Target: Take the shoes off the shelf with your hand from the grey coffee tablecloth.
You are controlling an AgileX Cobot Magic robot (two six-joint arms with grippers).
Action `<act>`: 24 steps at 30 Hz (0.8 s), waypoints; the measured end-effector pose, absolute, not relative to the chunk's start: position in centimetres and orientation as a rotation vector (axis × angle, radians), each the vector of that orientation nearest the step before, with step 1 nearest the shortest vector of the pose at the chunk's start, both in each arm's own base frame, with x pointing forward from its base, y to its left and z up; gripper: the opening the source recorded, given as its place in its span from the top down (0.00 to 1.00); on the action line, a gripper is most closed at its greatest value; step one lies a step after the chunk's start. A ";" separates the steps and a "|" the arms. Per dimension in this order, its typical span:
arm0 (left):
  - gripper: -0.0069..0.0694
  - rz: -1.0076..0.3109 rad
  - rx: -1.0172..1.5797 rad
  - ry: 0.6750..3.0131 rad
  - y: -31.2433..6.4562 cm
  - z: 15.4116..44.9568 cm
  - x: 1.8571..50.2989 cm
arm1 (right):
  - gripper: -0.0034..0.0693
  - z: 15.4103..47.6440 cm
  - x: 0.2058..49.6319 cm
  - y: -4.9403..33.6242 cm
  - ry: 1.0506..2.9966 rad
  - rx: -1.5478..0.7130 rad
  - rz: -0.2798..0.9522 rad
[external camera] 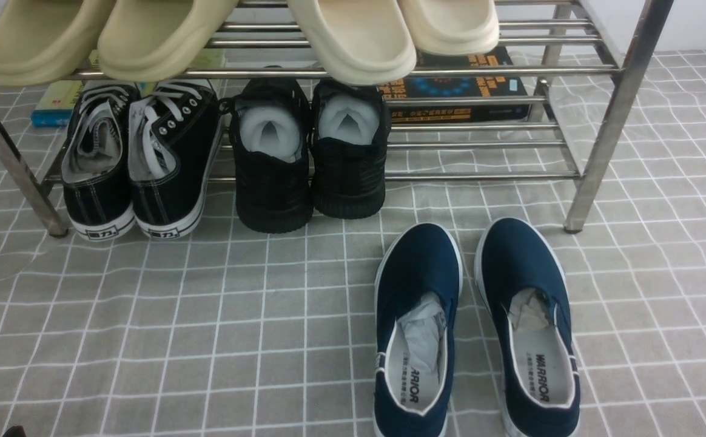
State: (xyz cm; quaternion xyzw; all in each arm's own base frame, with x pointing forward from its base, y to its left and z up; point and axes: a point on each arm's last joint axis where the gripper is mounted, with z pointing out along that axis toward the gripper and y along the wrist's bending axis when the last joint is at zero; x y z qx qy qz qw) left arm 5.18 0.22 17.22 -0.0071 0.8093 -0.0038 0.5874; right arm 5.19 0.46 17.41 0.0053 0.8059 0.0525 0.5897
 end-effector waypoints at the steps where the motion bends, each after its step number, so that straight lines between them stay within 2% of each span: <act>1: 0.60 -0.009 -0.017 1.886 0.2 17.2 5.2 | 0.88 17.4 5.2 0.5 1.876 0.012 0.122; 24: 0.60 -0.009 -0.017 1.886 0.2 17.2 5.2 | 0.83 17.4 5.2 0.5 1.876 0.012 0.122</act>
